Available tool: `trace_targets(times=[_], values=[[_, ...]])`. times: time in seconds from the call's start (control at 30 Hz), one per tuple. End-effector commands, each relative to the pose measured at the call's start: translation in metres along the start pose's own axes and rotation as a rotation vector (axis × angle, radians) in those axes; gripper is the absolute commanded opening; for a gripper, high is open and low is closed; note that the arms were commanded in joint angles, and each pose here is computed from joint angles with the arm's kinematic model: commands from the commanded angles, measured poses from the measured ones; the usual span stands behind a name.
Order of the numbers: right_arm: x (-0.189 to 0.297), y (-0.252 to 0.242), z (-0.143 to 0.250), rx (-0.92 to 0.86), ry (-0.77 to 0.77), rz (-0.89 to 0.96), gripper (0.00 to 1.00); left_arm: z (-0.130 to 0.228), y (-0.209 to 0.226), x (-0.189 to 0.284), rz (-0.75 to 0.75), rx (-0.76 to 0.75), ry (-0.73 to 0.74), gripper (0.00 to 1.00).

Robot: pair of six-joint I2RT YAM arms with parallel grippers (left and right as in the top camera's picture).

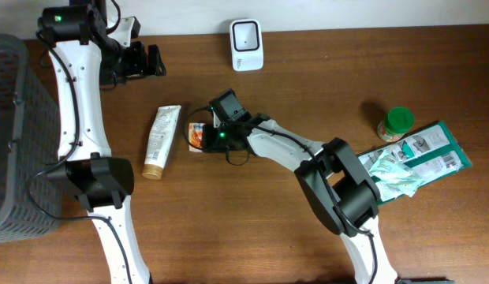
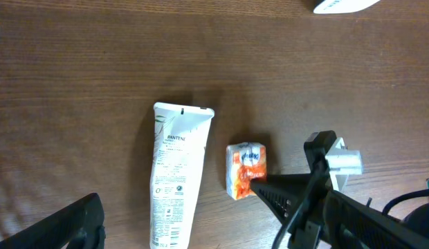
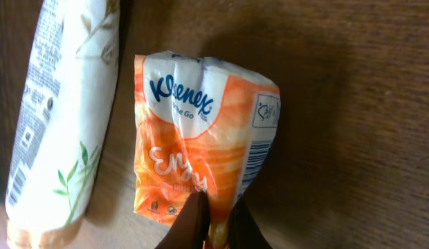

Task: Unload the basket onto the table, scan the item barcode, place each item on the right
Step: 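Reach the right gripper to the orange Kleenex pack and grasp it, then lift the Kleenex pack and turn it with the right gripper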

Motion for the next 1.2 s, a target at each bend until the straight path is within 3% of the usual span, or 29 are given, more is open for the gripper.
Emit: trace_targets(times=[0.0,0.2,0.33,0.43,0.57,0.67,0.7,0.73,0.77,0.9,1.07,1.17], values=[[0.052,0.012,-0.016,0.172,-0.029,-0.003,0.04,-0.002,-0.006,0.013,0.003,-0.017,-0.034,0.99],[0.138,-0.017,-0.020,0.322,-0.157,0.465,0.04,-0.002,-0.006,0.013,0.003,-0.017,-0.034,0.99],[0.149,-0.054,-0.007,0.446,-0.235,1.059,0.04,-0.002,-0.006,0.013,0.003,-0.017,-0.034,0.99],[0.137,-0.074,0.000,0.480,-0.154,1.183,0.04,-0.002,-0.006,0.013,0.003,-0.017,-0.034,0.99],[0.122,-0.081,0.005,0.483,-0.098,1.173,0.05,-0.002,-0.006,0.013,0.003,-0.017,-0.034,0.99],[0.111,-0.079,0.017,0.448,-0.007,1.059,0.15,-0.002,-0.006,0.013,0.003,-0.017,-0.034,0.99],[0.109,-0.078,0.019,0.442,0.008,1.038,0.20,-0.002,-0.006,0.013,0.003,-0.017,-0.034,0.99],[0.108,-0.078,0.021,0.437,0.023,1.023,0.31,-0.002,-0.006,0.013,0.003,-0.017,-0.034,0.99],[0.108,-0.078,0.022,0.433,0.038,1.017,0.34,-0.002,-0.006,0.013,0.003,-0.017,-0.034,0.99],[0.101,-0.075,0.030,0.407,0.098,0.935,0.34,-0.002,-0.006,0.013,0.003,-0.017,-0.034,0.99],[0.090,-0.044,0.046,0.418,0.271,0.617,0.36,-0.002,-0.006,0.013,0.003,-0.017,-0.034,0.99],[0.111,-0.017,0.034,0.422,0.206,0.523,0.36,-0.002,-0.006,0.013,0.003,-0.017,-0.034,0.99]])
Point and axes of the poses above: each gripper's point midway between its finger pads, its own x axis back along the fingers, its own y axis along the line the jaws close on, z = x × y, the point moved 7 cm from there along x, back along the fingers, and after that the axes turned 14 degrees about -x, right-handed, at the moved point
